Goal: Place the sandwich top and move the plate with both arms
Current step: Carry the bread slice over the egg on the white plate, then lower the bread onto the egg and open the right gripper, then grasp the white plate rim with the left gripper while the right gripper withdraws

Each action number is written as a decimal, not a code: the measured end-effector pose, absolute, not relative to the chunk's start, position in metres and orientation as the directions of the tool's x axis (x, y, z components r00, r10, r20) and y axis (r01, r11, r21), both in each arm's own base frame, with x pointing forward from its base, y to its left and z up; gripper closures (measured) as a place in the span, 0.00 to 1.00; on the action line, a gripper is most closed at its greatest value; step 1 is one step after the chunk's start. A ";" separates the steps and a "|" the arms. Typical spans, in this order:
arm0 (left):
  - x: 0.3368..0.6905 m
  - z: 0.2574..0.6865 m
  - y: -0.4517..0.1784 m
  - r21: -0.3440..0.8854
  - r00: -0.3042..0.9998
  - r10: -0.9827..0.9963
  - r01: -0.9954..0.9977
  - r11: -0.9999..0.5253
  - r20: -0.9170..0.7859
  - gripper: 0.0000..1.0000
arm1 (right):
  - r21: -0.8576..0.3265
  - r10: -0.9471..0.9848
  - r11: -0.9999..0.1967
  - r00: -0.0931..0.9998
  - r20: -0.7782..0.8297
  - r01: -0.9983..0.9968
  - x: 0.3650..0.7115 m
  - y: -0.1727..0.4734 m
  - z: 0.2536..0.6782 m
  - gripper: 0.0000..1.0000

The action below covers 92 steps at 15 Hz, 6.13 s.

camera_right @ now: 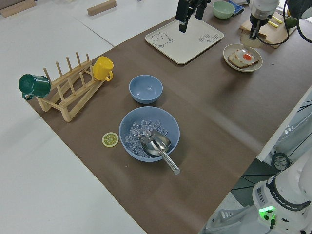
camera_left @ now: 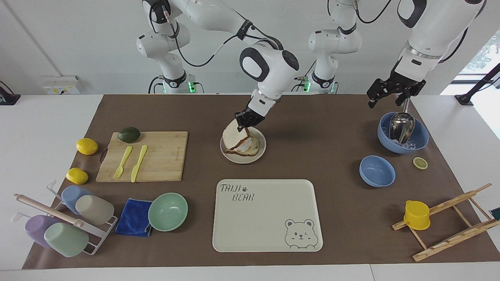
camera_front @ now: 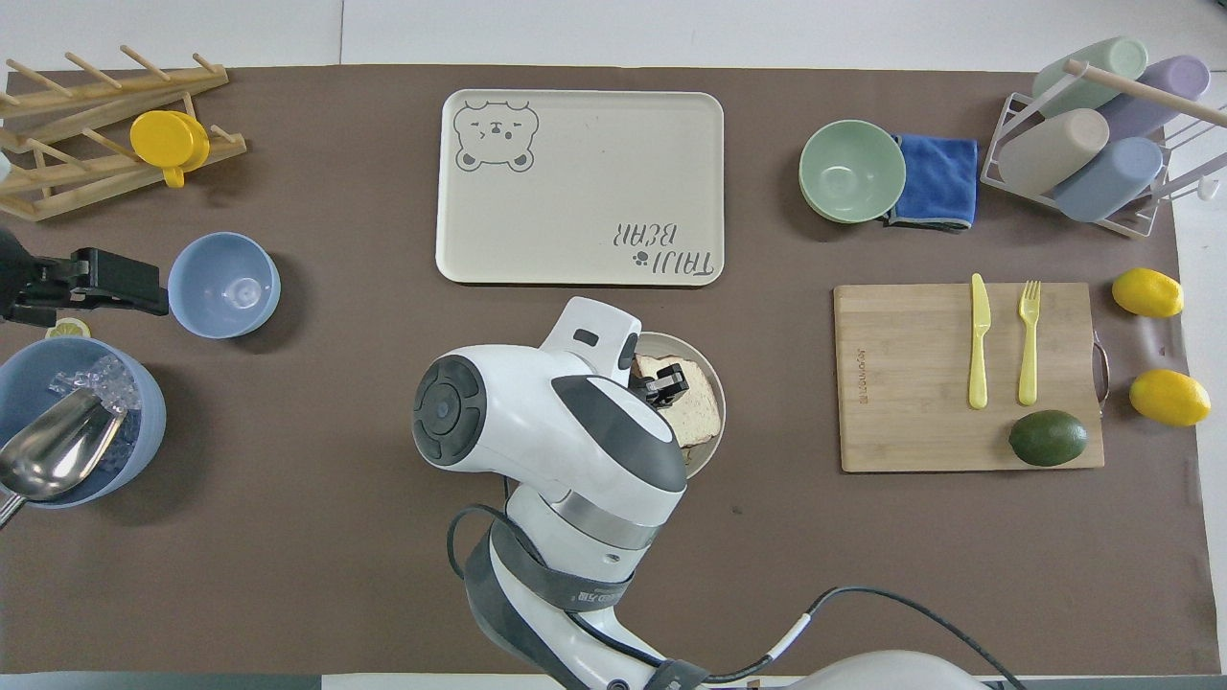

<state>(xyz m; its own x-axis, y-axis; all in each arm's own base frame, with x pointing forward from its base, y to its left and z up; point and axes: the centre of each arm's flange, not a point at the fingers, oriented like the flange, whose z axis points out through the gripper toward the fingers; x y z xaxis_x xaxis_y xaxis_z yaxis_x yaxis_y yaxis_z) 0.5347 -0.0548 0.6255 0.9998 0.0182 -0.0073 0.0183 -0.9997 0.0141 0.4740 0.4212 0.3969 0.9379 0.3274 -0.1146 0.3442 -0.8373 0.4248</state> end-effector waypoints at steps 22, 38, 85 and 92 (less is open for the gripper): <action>0.535 0.626 -0.055 0.014 1.000 0.018 0.018 -1.000 -0.007 0.00 | 0.272 0.288 -0.924 0.957 0.032 0.269 0.466 0.439 0.334 0.41; 0.534 0.599 -0.081 0.112 1.000 0.026 0.025 -0.993 0.008 0.00 | 0.078 0.018 -0.997 0.995 -0.099 0.026 0.552 0.168 0.557 0.00; 0.442 0.308 -0.366 0.219 0.999 -0.038 -0.029 -0.975 -0.036 0.65 | 0.027 -0.015 -1.000 0.993 -0.120 -0.012 0.540 -0.012 0.585 0.00; 0.441 0.308 -0.369 0.237 0.999 -0.023 -0.012 -0.972 -0.042 0.96 | 0.027 -0.020 -0.999 0.993 -0.120 -0.017 0.540 -0.014 0.585 0.00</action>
